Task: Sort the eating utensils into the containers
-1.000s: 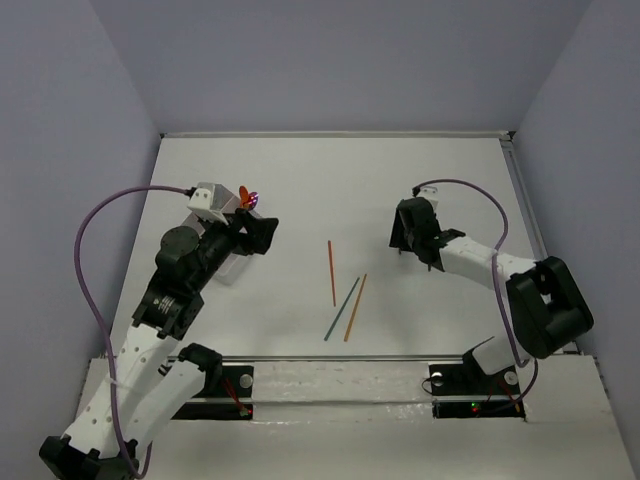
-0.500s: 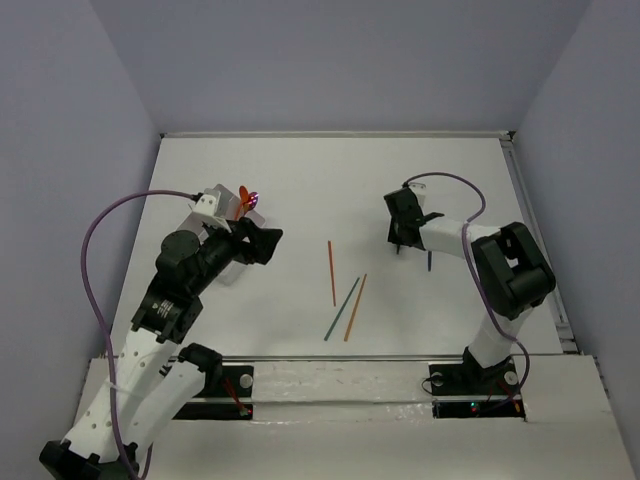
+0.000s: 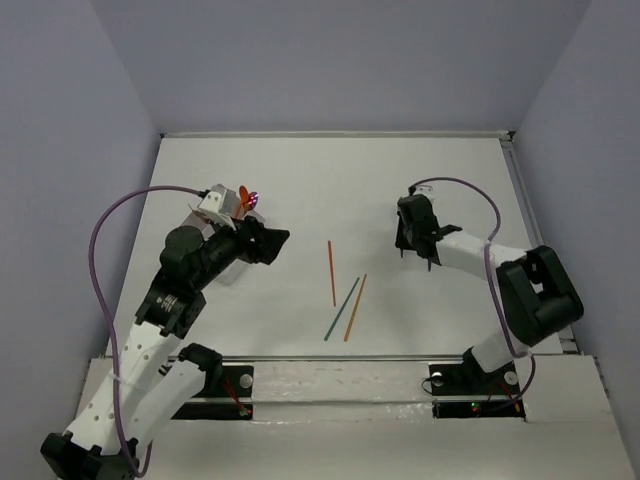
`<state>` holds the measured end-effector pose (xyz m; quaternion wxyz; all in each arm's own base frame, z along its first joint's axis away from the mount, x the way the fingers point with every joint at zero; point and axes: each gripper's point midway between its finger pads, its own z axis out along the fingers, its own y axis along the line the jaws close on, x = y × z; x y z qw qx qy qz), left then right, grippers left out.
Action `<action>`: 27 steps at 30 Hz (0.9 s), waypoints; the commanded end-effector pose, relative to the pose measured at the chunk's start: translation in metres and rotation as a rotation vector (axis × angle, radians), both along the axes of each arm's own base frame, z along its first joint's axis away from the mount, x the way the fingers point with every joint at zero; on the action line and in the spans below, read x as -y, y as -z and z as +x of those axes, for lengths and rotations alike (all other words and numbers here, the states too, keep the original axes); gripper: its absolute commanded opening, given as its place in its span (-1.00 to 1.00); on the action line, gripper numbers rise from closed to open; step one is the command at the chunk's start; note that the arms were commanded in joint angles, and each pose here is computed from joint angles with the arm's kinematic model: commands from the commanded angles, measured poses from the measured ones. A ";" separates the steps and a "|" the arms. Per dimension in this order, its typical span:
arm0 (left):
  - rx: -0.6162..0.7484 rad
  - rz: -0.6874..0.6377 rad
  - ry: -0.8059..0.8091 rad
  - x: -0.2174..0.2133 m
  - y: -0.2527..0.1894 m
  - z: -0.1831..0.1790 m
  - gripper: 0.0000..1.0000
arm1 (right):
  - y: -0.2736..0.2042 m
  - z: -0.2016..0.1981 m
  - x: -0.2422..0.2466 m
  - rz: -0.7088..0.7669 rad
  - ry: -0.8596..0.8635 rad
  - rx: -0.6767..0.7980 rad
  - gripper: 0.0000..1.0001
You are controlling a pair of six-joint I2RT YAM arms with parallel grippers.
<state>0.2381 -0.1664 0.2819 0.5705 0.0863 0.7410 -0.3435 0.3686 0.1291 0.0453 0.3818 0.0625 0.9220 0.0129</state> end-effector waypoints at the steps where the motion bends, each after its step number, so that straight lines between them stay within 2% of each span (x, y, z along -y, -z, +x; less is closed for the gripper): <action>1: 0.007 -0.111 0.092 0.022 -0.020 0.002 0.69 | -0.094 -0.004 -0.069 0.145 -0.289 0.295 -0.86; 5: -0.080 -0.191 0.118 0.037 -0.013 0.014 0.67 | -0.120 -0.039 -0.120 0.195 -0.460 0.354 -0.86; 12: -0.193 -0.221 0.105 0.051 0.011 0.039 0.58 | -0.138 -0.092 -0.179 0.348 -0.685 0.388 -0.86; 17: -0.256 -0.207 0.043 0.055 0.035 0.059 0.56 | -0.151 -0.108 -0.195 0.379 -0.752 0.429 -0.86; 27: -0.304 -0.214 -0.004 0.064 0.056 0.080 0.41 | -0.145 -0.134 -0.215 0.455 -0.858 0.394 -0.86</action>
